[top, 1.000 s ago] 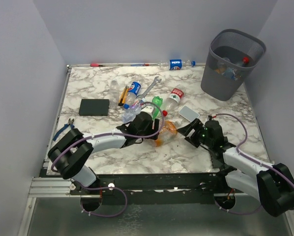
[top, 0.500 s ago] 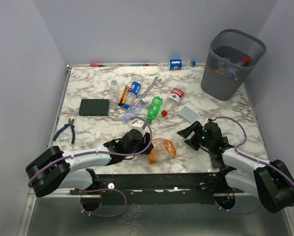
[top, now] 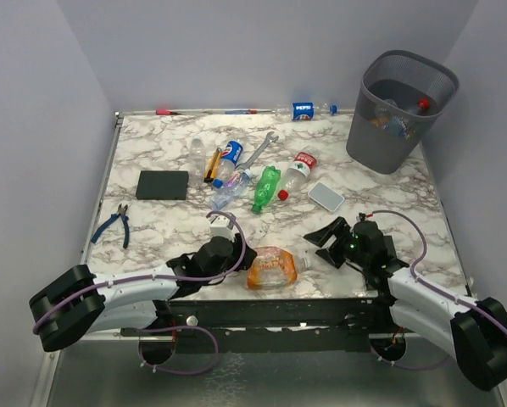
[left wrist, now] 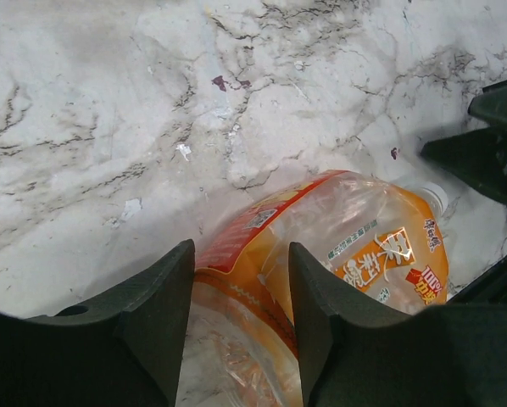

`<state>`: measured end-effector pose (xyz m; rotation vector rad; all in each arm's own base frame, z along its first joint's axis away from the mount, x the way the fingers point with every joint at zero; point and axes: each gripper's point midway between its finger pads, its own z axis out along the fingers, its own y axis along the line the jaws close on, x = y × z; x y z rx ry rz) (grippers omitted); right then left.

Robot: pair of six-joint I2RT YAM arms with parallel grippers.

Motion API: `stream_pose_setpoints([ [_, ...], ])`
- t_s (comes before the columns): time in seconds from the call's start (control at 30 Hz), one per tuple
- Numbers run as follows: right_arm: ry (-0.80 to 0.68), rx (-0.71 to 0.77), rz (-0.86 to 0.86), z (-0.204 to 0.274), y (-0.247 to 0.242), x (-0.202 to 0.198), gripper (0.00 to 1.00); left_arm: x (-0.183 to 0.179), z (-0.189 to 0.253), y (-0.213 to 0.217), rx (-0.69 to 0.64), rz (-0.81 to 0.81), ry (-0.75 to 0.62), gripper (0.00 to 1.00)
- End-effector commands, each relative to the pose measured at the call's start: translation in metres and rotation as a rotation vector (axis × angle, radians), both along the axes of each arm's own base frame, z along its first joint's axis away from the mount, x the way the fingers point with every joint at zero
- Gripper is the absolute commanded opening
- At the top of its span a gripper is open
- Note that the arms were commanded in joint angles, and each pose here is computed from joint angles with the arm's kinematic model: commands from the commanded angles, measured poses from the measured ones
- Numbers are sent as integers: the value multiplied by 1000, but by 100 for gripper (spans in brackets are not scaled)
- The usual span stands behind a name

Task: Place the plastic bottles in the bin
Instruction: Move the plastic bottle to the corner of the board.

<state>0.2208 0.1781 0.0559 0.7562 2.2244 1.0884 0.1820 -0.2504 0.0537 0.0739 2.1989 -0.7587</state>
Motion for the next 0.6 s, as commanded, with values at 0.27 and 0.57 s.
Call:
stream_pose_setpoints([
  [0.27,32,-43,-7,5,-17,-43,80,22,66,18,60,55,-188,85],
  [0.57,118,59,187,22,10,-75,83,27,74,-11,178,-97,-188,97],
])
